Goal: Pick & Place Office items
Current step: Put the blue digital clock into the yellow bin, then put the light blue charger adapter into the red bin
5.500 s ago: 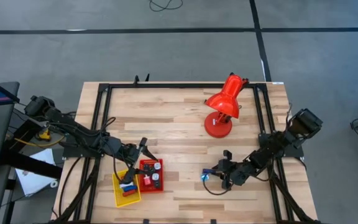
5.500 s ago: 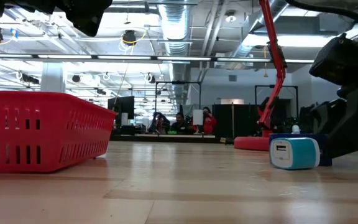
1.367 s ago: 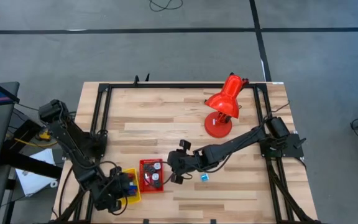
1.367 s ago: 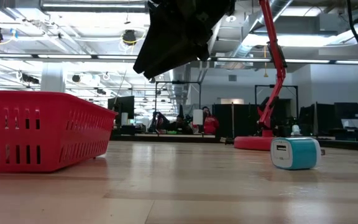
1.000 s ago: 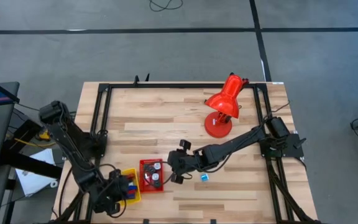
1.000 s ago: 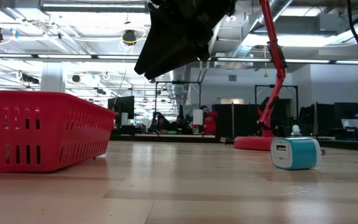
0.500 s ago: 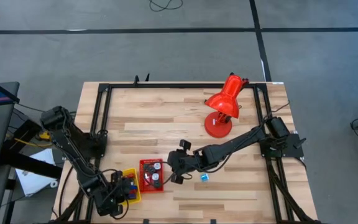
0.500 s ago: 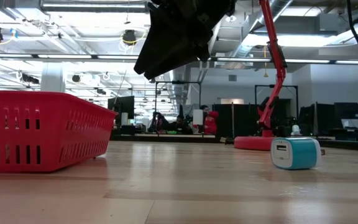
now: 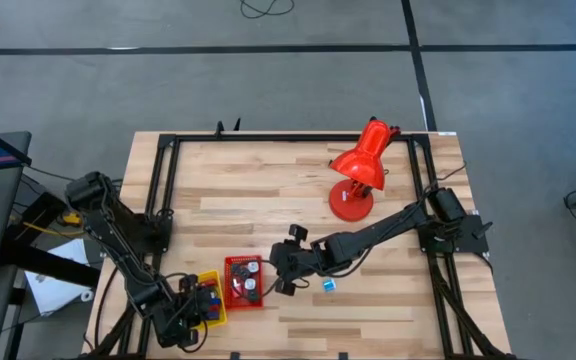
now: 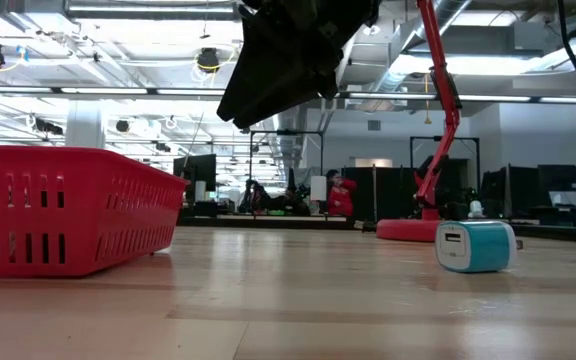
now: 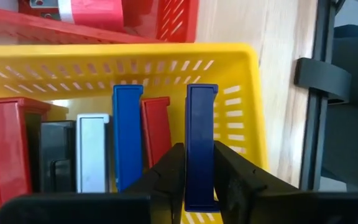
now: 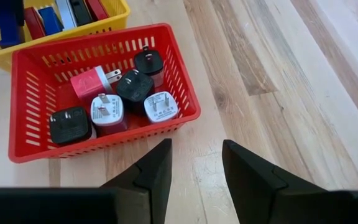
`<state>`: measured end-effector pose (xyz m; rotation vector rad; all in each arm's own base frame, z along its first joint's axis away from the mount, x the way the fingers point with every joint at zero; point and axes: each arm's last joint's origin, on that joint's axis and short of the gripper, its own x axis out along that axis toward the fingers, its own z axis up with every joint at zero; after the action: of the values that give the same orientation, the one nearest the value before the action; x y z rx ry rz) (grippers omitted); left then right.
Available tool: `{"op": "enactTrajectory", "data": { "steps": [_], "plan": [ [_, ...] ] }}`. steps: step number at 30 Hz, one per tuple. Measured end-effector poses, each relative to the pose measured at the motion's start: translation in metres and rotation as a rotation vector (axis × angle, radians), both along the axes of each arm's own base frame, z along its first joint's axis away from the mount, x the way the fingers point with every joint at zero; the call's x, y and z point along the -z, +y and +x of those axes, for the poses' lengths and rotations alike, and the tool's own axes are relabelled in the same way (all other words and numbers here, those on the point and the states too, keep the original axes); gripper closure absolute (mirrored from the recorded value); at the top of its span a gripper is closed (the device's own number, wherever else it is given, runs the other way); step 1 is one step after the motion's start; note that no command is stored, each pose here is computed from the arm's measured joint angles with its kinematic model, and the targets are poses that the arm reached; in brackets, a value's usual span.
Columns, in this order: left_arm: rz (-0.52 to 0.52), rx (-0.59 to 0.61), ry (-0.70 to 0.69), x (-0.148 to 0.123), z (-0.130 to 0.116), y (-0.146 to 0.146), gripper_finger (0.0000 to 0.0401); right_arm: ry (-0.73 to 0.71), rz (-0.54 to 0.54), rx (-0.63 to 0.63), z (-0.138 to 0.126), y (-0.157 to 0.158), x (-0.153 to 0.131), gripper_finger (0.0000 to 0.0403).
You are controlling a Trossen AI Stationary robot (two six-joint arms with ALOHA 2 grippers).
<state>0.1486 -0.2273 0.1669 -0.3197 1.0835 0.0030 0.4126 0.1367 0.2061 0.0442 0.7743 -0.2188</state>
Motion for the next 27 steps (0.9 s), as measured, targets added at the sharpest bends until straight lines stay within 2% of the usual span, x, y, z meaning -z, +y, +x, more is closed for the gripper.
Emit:
{"op": "enactTrajectory", "data": {
  "steps": [5,13,21,27],
  "plan": [
    [-0.002,-0.001,-0.004,0.000,0.000,0.000,0.0338,0.001,-0.003,-0.002,0.000,0.000,0.000,0.0269],
    [-0.010,0.023,-0.028,0.000,0.002,-0.003,0.0316,0.001,-0.003,-0.007,-0.001,0.002,0.000,0.0269],
    [0.038,0.042,-0.006,0.014,0.004,-0.006,0.0313,0.001,-0.003,-0.006,-0.001,0.002,0.000,0.0269],
    [0.028,0.066,-0.020,0.007,0.003,-0.005,0.0312,0.007,0.009,-0.014,0.000,-0.001,0.000,0.0269]
  ]
}}
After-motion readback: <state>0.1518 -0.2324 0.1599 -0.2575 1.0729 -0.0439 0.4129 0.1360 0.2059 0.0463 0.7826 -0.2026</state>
